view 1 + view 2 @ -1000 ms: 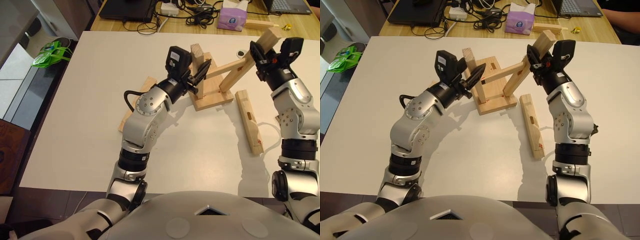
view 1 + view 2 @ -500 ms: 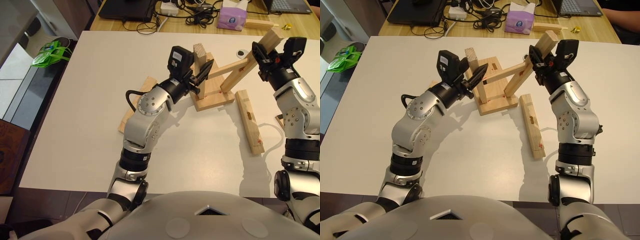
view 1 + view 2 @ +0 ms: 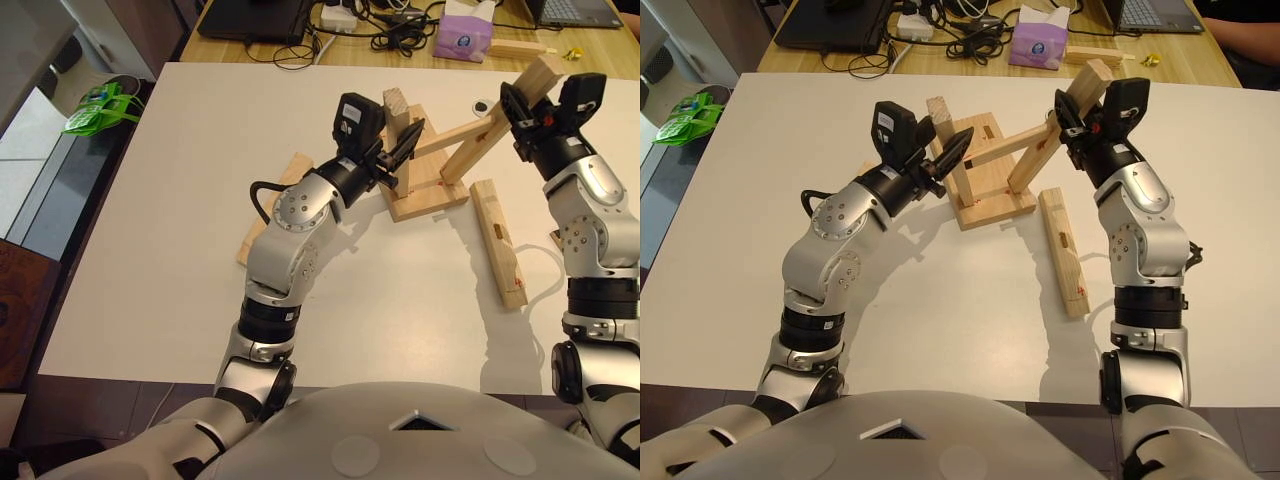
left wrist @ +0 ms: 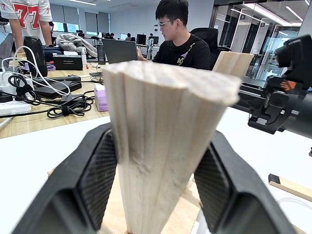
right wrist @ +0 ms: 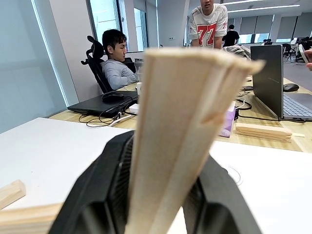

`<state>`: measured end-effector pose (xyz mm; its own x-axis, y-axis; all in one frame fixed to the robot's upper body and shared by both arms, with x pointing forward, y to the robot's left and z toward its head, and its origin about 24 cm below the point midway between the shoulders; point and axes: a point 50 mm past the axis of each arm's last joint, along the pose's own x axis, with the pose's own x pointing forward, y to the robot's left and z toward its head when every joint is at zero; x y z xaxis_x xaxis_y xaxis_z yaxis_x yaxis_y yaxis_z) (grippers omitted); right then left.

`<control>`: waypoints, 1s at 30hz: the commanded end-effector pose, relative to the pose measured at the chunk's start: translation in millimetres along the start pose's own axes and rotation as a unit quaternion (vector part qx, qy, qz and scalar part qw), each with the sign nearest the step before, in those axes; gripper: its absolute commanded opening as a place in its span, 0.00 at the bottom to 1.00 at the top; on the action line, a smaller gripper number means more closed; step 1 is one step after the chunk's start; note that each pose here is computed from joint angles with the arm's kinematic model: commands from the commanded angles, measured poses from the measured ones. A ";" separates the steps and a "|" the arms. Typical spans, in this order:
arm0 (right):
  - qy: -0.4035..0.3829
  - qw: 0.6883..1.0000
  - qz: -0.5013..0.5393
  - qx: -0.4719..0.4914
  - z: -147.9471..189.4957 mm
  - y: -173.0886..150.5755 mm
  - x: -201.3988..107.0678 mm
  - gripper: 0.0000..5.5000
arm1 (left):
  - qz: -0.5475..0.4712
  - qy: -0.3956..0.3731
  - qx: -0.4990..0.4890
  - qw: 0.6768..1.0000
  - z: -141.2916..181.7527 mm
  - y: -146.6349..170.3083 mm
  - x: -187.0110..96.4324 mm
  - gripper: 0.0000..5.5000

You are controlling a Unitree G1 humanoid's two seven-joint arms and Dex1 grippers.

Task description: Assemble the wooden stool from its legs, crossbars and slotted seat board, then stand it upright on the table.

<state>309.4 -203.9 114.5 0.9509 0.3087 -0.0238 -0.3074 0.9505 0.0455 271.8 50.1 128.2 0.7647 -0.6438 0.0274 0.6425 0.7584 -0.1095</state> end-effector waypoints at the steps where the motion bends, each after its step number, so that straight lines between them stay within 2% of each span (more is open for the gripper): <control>1: 0.155 0.986 -0.031 -0.054 -60.1 -10.2 -18.1 0.37 | -0.019 0.009 -0.007 1.000 -0.9 -4.2 3.9 0.40; 8: 0.096 0.993 -0.045 -0.052 -52.0 -13.3 -14.3 0.60 | -0.010 0.004 -0.003 1.000 1.5 -2.6 4.6 0.40; 13: 0.036 0.997 -0.053 -0.041 -37.2 -16.5 -8.1 0.60 | -0.009 -0.003 0.000 1.000 5.3 -1.0 6.0 0.40; 18: -0.079 0.994 -0.068 -0.042 1.0 -18.4 -2.5 0.60 | 0.000 -0.015 -0.003 1.000 8.4 -0.1 5.9 0.40; 23: -0.139 0.986 -0.066 -0.068 32.1 -16.9 0.9 0.60 | 0.006 -0.013 0.000 1.000 7.3 1.1 5.6 0.40; 26: -0.140 0.985 -0.060 -0.076 38.2 -15.2 1.2 0.60 | 0.008 -0.012 0.002 1.000 7.2 1.6 5.1 0.40; 30: -0.037 0.994 -0.056 -0.089 5.7 -17.6 1.4 0.60 | 0.009 -0.012 0.002 1.000 7.9 1.9 5.6 0.40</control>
<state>315.1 -214.9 127.3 0.9654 0.2195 0.1405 -0.2070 0.9734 -0.0985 276.4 46.6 135.7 0.7699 -0.6361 0.0516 0.6374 0.7626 -0.1100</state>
